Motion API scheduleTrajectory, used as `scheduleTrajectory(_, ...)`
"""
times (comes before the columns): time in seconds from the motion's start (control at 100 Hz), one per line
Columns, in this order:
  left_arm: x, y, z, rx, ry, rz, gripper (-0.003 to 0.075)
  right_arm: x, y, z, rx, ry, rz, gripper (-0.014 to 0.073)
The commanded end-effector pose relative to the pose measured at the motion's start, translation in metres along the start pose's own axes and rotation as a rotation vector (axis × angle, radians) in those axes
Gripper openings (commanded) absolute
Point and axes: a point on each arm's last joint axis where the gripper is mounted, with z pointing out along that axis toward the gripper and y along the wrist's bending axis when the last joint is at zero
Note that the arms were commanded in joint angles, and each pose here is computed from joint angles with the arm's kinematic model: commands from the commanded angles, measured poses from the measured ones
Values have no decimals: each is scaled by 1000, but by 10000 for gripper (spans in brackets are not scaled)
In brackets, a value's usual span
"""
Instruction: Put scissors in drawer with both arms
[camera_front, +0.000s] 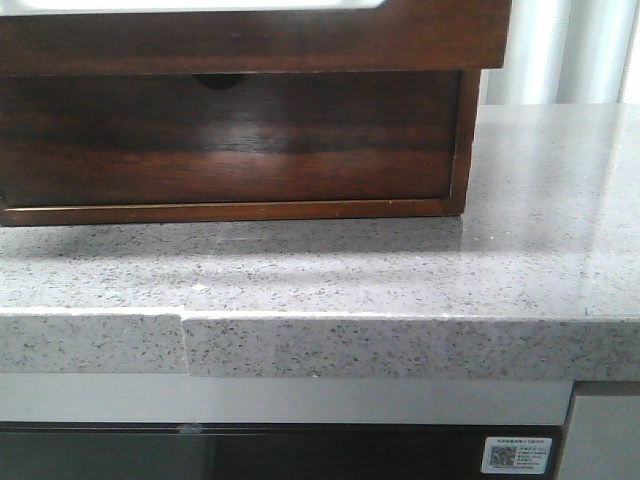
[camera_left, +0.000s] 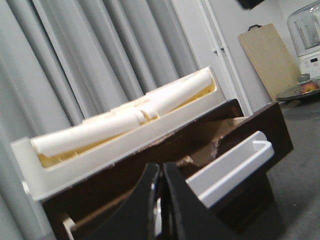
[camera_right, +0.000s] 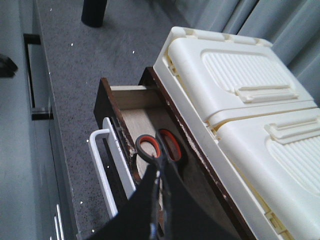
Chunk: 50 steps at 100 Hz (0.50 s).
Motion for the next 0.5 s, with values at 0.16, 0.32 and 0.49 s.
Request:
scheduleTrajectory(0.16, 16, -6, 2, 8, 37, -270, -18, 45, 32, -63, 197, -250, 50, -55)
scheduleTrajectory(0.32, 28, -11, 1, 17, 79, -295, -18, 100, 66, -90, 233, -308, 94, -55)
scheduleTrajectory(0.49, 33, -13, 1, 13, 98, -378, -18, 156, 102, -104, 224, -349, 156, -55)
